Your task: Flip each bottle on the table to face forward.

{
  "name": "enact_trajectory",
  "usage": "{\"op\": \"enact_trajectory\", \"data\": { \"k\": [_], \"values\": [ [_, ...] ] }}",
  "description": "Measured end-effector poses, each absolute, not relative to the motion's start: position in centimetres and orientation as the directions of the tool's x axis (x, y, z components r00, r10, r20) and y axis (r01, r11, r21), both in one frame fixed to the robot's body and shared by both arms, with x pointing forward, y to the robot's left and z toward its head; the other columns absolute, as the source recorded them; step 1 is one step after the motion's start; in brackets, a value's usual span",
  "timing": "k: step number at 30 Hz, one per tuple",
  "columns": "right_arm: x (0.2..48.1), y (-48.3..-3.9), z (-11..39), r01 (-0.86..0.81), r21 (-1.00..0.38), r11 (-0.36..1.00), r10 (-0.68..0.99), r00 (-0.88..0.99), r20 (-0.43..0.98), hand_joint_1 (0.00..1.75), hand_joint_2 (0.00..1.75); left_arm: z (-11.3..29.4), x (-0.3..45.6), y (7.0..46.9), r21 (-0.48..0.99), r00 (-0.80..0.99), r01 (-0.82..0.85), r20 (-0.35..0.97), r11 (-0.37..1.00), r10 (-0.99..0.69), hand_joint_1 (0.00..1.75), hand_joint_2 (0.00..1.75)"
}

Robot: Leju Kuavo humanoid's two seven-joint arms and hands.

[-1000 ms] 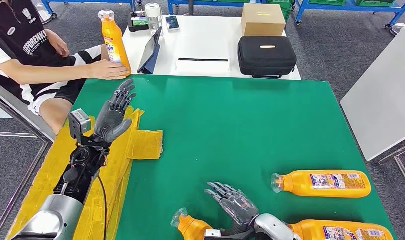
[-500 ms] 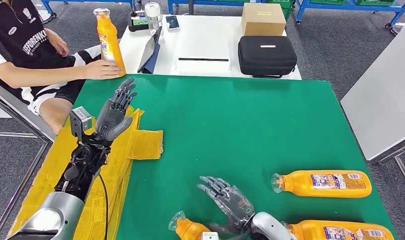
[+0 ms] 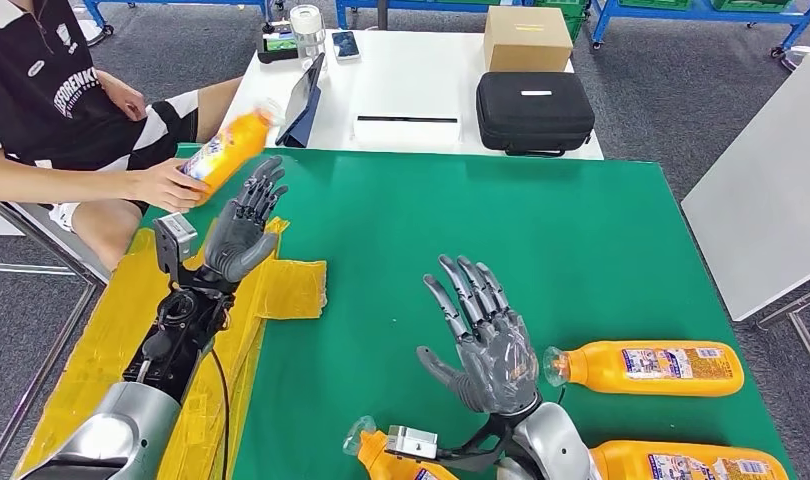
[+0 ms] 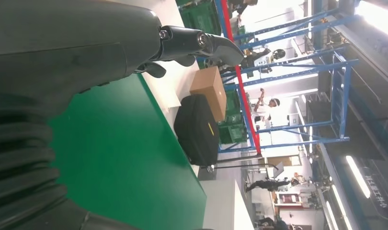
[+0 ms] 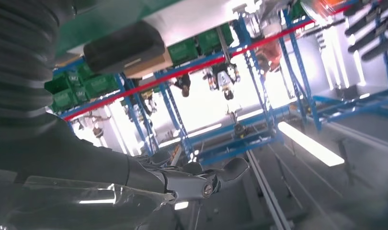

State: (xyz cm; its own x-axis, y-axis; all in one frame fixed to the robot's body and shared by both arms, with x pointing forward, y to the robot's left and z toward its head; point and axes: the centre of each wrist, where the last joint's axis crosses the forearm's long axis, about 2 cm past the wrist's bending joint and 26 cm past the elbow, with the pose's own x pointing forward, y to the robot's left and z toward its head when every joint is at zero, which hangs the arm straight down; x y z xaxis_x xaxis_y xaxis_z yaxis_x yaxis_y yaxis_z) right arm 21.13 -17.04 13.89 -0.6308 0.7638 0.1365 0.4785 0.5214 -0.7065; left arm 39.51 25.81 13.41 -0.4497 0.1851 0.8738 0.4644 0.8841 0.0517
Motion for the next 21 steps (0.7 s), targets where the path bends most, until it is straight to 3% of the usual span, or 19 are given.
{"op": "enact_trajectory", "data": {
  "k": [16, 18, 21],
  "values": [
    [21.1, -16.7, 14.6, 0.458, -0.639, 0.618, 0.727, -0.642, 0.243, 0.0, 1.75, 13.0, 39.4, 25.3, 0.036, -0.434, 0.471, 0.879, 0.881, 0.196, 0.0, 1.75],
    [21.3, -16.6, 14.5, 0.367, -0.621, 0.693, 0.662, -0.664, 0.347, 0.0, 1.75, 13.0, 39.4, 25.3, 0.032, -0.433, 0.471, 0.879, 0.881, 0.2, 0.0, 1.75],
    [21.5, -15.9, 14.3, 0.076, -0.546, 0.834, 0.432, -0.706, 0.562, 0.0, 1.75, 12.9, 39.3, 25.3, 0.025, -0.428, 0.477, 0.88, 0.879, 0.207, 0.0, 1.75]
  ]
}}
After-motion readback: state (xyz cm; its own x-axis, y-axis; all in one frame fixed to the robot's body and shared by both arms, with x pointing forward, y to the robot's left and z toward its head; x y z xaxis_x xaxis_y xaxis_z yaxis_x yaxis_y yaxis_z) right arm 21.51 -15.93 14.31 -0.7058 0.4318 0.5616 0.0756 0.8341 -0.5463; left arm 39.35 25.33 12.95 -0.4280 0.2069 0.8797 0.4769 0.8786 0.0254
